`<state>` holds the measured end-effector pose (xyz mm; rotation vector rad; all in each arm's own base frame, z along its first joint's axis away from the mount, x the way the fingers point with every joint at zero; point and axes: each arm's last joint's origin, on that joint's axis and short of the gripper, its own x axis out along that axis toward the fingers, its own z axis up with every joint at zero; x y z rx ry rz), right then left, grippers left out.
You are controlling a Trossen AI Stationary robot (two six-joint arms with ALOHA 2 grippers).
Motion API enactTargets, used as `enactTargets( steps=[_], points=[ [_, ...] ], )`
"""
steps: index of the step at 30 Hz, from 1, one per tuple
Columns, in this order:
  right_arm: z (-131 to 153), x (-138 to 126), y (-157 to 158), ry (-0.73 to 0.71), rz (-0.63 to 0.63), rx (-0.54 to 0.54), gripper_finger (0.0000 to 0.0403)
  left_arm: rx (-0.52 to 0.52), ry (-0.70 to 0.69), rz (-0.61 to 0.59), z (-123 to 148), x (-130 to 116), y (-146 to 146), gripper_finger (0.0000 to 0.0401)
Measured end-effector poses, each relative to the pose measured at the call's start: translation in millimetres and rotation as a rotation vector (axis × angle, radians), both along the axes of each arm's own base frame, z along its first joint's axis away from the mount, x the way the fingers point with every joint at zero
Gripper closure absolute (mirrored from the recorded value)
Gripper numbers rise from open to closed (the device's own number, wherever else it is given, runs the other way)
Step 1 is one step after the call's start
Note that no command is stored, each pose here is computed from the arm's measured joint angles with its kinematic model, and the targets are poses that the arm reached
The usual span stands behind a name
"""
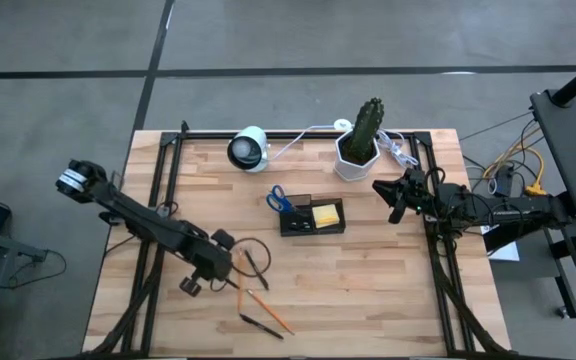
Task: Pick and place office supplies into organizer
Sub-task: Put the top left black pen into the black desk organizer
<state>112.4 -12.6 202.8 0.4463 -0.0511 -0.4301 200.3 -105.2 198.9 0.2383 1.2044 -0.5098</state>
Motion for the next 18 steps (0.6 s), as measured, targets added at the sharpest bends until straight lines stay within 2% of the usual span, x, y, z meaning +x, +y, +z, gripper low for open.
enactTargets(
  steps=[8,18],
  points=[
    [0,0,0,0.002,0.0,-0.003,0.0349,-0.144,-0.155,0.177,18,11,1,0.0393],
    [0,0,0,0.0,0.0,0.0,0.0349,-0.147,-0.269,0.273,29,26,15,0.0393]
  ],
)
